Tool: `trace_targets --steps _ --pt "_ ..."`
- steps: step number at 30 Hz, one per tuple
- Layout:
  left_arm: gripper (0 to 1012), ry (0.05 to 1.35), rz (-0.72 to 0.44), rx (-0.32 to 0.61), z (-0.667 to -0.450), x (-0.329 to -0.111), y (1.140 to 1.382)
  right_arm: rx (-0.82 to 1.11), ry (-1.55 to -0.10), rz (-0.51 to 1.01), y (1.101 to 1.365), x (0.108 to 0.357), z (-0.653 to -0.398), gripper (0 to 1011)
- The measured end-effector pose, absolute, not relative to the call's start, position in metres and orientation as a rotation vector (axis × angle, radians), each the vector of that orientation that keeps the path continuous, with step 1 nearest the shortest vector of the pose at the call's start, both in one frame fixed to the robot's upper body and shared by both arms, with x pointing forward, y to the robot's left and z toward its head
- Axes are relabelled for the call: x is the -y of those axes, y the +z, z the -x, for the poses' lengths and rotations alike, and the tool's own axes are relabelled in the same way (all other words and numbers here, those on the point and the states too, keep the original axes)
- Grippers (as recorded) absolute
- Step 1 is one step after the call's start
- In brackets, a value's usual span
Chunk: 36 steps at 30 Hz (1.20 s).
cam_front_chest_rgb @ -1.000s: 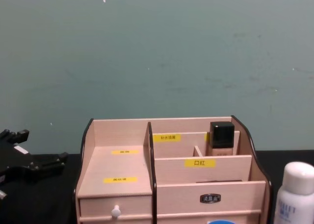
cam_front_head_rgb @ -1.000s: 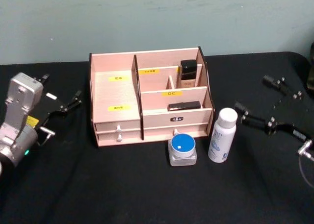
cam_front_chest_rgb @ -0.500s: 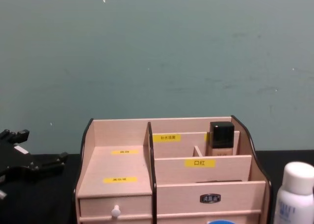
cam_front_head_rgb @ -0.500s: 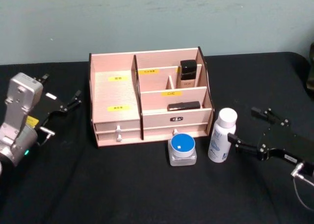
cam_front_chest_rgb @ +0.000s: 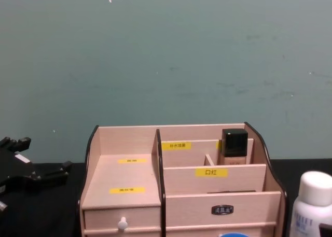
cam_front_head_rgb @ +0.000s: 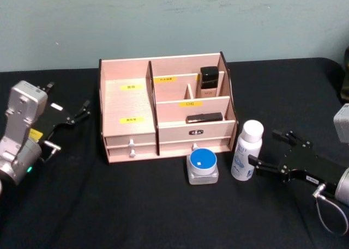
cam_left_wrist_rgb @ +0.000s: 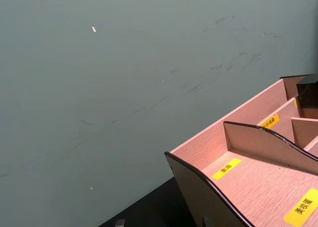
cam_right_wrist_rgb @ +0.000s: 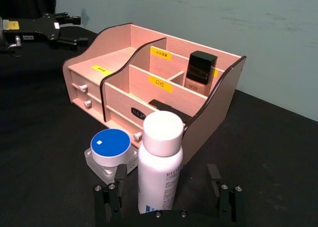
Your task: Pick up the facial cleanser and watermelon frost from the table and place them into the tiered storage box.
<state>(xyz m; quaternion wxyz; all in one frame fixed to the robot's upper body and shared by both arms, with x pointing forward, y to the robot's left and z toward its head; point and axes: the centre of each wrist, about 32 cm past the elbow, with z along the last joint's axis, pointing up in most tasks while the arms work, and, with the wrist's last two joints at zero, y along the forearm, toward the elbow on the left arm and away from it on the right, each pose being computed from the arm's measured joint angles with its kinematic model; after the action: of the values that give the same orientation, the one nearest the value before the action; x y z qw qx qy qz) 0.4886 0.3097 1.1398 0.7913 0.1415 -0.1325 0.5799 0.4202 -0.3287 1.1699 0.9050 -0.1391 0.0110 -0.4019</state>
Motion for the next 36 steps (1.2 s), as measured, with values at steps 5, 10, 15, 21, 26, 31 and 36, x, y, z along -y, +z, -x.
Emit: trace_targets --steps 5,10,15,21,26,31,36 --pt "1010 1.248 -0.304 0.285 -0.489 -0.31 1.14 -0.032 -0.827 0.263 1.164 0.33 -0.428 1002" --pt "1009 1.248 -0.305 0.285 -0.489 -0.31 1.14 -0.04 -0.821 0.247 1.161 0.329 -0.435 1002" --pt "1010 1.248 -0.304 0.285 -0.489 -0.31 1.14 -0.049 -0.808 0.238 1.159 0.326 -0.441 1002" --pt "1010 1.248 -0.305 0.285 -0.489 -0.31 1.14 -0.054 -0.793 0.231 1.157 0.322 -0.446 1002" --pt "1010 1.248 -0.305 0.285 -0.489 -0.31 1.14 -0.054 -0.785 0.232 1.155 0.319 -0.451 1002" --pt "1010 1.248 -0.305 0.285 -0.489 -0.31 1.14 -0.053 -0.775 0.23 1.153 0.315 -0.456 1002" --pt "1009 1.248 -0.305 0.285 -0.489 -0.31 1.14 -0.051 -0.775 0.226 1.151 0.312 -0.461 1002"
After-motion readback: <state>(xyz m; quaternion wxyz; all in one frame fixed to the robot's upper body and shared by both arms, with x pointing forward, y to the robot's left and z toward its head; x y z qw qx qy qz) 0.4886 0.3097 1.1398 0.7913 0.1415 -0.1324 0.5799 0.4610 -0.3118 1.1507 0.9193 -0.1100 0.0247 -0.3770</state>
